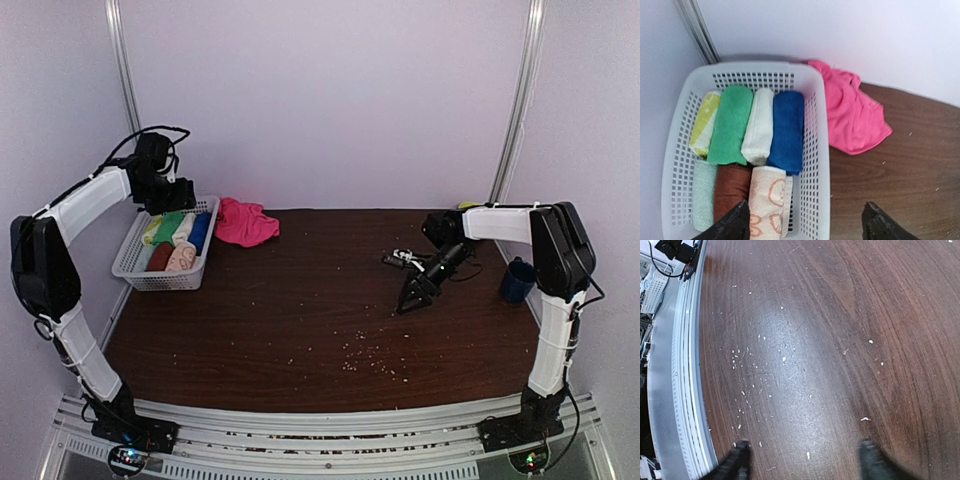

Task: Roll the towels
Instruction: Adjust the towel in the bin, then move the towel to the center of the board, then wipe the center of the board with the towel.

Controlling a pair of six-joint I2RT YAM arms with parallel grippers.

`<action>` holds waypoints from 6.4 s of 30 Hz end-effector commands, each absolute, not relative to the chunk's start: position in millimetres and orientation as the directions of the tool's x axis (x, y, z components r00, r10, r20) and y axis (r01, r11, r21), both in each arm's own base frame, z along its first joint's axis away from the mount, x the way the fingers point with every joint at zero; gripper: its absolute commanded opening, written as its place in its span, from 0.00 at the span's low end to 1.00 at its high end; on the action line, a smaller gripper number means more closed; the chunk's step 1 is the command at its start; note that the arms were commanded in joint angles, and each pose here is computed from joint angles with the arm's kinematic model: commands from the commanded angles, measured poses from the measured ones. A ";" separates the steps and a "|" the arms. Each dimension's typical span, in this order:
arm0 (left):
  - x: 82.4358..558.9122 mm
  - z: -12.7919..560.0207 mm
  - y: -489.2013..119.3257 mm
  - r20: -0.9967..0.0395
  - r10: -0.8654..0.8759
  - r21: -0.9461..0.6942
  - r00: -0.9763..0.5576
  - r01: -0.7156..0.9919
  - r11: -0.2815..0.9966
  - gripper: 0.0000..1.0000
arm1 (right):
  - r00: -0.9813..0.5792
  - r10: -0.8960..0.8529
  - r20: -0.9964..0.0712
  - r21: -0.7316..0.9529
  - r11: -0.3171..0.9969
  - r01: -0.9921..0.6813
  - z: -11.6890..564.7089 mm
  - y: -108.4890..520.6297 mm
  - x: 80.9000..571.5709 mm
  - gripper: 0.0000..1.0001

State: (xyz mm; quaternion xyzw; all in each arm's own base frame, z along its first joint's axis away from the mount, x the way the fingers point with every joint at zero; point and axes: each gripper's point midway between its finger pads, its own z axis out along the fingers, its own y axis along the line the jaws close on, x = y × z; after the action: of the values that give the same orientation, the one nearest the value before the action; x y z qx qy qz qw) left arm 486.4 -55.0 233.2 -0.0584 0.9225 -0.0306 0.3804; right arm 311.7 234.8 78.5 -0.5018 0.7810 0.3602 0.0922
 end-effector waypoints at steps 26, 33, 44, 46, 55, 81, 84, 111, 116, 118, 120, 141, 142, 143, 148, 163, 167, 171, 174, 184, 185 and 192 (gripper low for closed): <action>529.5 112.5 -182.2 -0.574 0.056 0.004 -0.817 0.065 0.998 0.98 | -0.458 -0.567 -0.685 -0.011 0.637 -0.771 129.4 196.4 399.5 1.00; 520.9 92.4 -142.9 -0.530 0.009 0.045 -0.848 -0.018 0.999 0.98 | -0.465 -0.566 -0.681 0.003 0.632 -0.775 126.2 196.8 399.4 1.00; 522.5 92.9 -118.7 -0.548 0.000 0.032 -0.836 -0.021 0.999 0.98 | -0.466 -0.560 -0.685 0.005 0.636 -0.772 127.9 195.9 399.6 1.00; 528.7 101.5 -132.2 -0.584 0.030 0.013 -0.811 0.028 1.000 0.98 | -0.456 -0.563 -0.689 -0.014 0.639 -0.769 128.8 194.1 401.0 1.00; 569.4 104.7 -187.7 -0.669 0.147 0.017 -0.728 0.182 0.983 0.98 | -0.423 -0.515 -0.746 -0.005 0.639 -0.769 139.8 184.5 398.3 1.00; 604.5 24.7 -225.6 -0.649 0.272 0.027 -0.710 0.337 0.941 0.36 | -0.405 -0.509 -0.760 0.009 0.615 -0.789 149.3 179.4 394.3 1.00; 602.0 17.2 -226.0 -0.636 0.281 0.023 -0.719 0.347 0.938 0.21 | -0.399 -0.507 -0.764 0.004 0.615 -0.789 151.9 179.3 394.2 1.00; 342.4 45.7 -419.8 -0.545 0.551 -0.175 -0.632 0.728 0.663 0.00 | -0.004 -0.490 -0.872 -0.312 0.562 -0.766 230.1 173.4 358.1 1.00; 305.5 77.2 -441.6 -0.609 0.475 -0.270 -0.636 0.729 0.629 0.42 | 0.040 -0.539 -0.841 -0.337 0.464 -0.819 211.9 180.1 346.1 0.97; 302.9 99.0 -439.2 -0.644 0.425 -0.291 -0.636 0.718 0.632 0.55 | 0.051 -0.540 -0.840 -0.332 0.437 -0.836 208.3 183.5 341.5 0.96; 304.1 120.0 -429.9 -0.681 0.380 -0.282 -0.627 0.702 0.654 0.68 | 0.065 -0.546 -0.835 -0.337 0.416 -0.845 204.8 186.1 338.4 0.96; 363.8 83.1 -272.5 -0.612 0.544 0.066 -0.574 0.648 0.759 0.91 | 0.049 -0.558 -0.828 -0.309 0.382 -0.871 191.6 201.2 333.1 0.92; 367.1 77.9 -270.9 -0.593 0.566 0.092 -0.572 0.650 0.754 0.89 | 0.051 -0.558 -0.828 -0.308 0.378 -0.873 191.5 202.0 332.6 0.92; 369.6 73.1 -269.3 -0.577 0.587 0.114 -0.568 0.655 0.747 0.88 | 0.048 -0.556 -0.829 -0.304 0.378 -0.875 191.6 202.1 332.6 0.92; 372.8 63.1 -266.3 -0.534 0.655 0.174 -0.534 0.689 0.704 0.79 | 0.047 -0.552 -0.833 -0.294 0.370 -0.881 191.7 203.5 330.7 0.92; 389.5 48.9 -249.1 -0.367 0.838 0.402 -0.404 0.744 0.534 0.69 | 0.043 -0.549 -0.835 -0.271 0.341 -0.900 191.3 208.7 325.6 0.91; 391.0 49.4 -248.1 -0.359 0.856 0.427 -0.372 0.750 0.505 0.66 | 0.037 -0.548 -0.836 -0.264 0.340 -0.903 190.1 209.0 325.4 0.91; 393.1 41.6 -244.5 -0.312 0.882 0.460 -0.353 0.756 0.466 0.53 | 0.028 -0.546 -0.838 -0.251 0.339 -0.907 188.6 209.7 325.4 0.91; 392.9 35.4 -245.4 -0.291 0.894 0.463 -0.340 0.768 0.443 0.47 | 0.027 -0.546 -0.837 -0.250 0.338 -0.907 188.6 209.8 325.3 0.91; 396.2 32.4 -250.6 -0.281 0.905 0.468 -0.319 0.778 0.419 0.32 | 0.014 -0.547 -0.837 -0.235 0.335 -0.912 186.4 210.9 325.5 0.90; 396.7 32.5 -250.6 -0.279 0.906 0.471 -0.319 0.776 0.419 0.32 | 0.014 -0.548 -0.836 -0.235 0.336 -0.912 186.4 210.4 325.7 0.90; 396.9 35.1 -255.0 -0.275 0.913 0.485 -0.302 0.776 0.403 0.32 | 0.014 -0.552 -0.834 -0.234 0.331 -0.914 185.0 210.9 325.4 0.89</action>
State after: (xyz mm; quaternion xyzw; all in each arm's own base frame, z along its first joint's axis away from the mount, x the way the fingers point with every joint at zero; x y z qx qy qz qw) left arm 388.6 -247.0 30.6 0.5260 0.8050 0.1211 0.2463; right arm 323.2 205.5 175.8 -0.5391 0.6818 0.1928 0.4554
